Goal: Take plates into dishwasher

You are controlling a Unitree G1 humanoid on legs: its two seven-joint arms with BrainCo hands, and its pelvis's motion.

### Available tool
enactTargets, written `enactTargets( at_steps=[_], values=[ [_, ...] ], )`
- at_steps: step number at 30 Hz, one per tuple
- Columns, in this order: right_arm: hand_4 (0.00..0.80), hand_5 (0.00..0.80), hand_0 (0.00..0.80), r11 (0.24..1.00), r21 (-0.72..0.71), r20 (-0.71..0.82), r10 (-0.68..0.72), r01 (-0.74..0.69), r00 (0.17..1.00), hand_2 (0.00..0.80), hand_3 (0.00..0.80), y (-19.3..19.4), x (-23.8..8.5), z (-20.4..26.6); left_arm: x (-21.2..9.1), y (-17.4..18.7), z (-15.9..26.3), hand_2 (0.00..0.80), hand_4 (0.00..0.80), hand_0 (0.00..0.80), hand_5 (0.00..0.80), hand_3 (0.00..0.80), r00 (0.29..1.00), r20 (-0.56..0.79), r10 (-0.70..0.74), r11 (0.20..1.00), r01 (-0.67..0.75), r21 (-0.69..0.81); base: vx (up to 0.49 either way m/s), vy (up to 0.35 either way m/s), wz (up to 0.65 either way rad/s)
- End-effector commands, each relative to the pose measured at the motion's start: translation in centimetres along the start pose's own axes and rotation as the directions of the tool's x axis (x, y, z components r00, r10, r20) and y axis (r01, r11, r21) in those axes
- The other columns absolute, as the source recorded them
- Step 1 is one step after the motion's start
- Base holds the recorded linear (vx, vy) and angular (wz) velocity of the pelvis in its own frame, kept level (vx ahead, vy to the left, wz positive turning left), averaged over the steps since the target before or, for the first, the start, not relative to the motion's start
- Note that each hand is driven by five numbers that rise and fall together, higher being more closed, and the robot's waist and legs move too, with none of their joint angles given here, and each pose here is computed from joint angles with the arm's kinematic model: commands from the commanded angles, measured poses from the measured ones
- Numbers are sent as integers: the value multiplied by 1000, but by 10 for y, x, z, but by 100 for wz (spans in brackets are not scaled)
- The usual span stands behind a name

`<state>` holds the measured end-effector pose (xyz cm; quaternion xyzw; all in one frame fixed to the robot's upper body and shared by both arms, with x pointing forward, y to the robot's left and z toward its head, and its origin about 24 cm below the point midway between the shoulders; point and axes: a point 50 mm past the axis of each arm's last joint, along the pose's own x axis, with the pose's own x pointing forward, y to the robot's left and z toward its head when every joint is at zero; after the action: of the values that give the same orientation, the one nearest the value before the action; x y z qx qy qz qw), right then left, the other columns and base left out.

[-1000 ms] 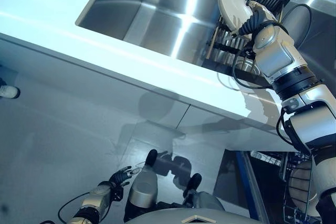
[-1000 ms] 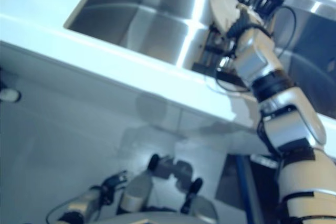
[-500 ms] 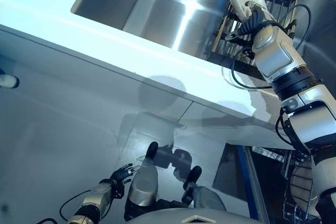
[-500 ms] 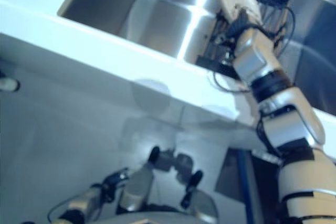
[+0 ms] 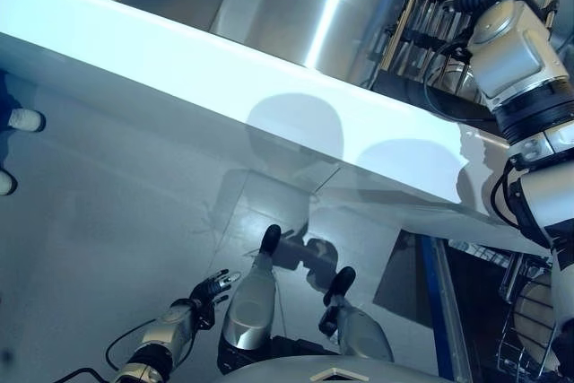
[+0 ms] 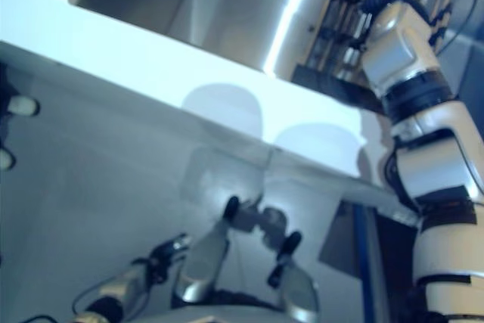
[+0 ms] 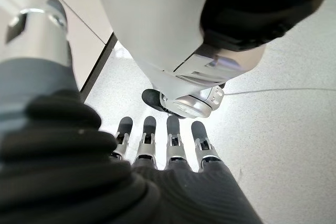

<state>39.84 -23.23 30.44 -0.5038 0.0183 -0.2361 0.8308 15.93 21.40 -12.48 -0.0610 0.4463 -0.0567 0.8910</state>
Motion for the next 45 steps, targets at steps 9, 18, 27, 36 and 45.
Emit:
enactTargets(
  at_steps=[9, 18, 27, 36, 45],
  values=[
    [800, 800, 800, 976, -118, -55, -190, 183, 980, 800, 800, -67, 12, -23, -7, 0, -14, 0, 0, 0, 0, 0, 998, -44, -35, 997, 38, 65, 2, 13, 0],
    [800, 800, 800, 978, -86, -38, -191, 188, 981, 800, 800, -72, 13, -38, -11, 7, -19, 0, 0, 0, 0, 0, 997, -72, -22, 996, 28, 88, 1, -15, 0],
    [800, 800, 800, 954, 298, 38, 31, -41, 999, 800, 800, -47, 9, -44, -14, 17, -25, 0, 0, 0, 0, 0, 994, -102, 34, 996, -26, 86, -10, -46, -6],
    [800, 800, 800, 865, 452, 76, 204, -216, 976, 800, 800, -26, 3, -65, -15, 21, -34, 0, 0, 0, 0, 0, 986, -148, 78, 994, -64, 92, -5, -43, -20],
    [800, 800, 800, 800, 517, 106, 291, -303, 951, 800, 800, -21, -4, -79, -14, 22, -39, 0, 0, 0, 0, 0, 979, -185, 85, 991, -64, 119, -20, -33, -23]
  ],
)
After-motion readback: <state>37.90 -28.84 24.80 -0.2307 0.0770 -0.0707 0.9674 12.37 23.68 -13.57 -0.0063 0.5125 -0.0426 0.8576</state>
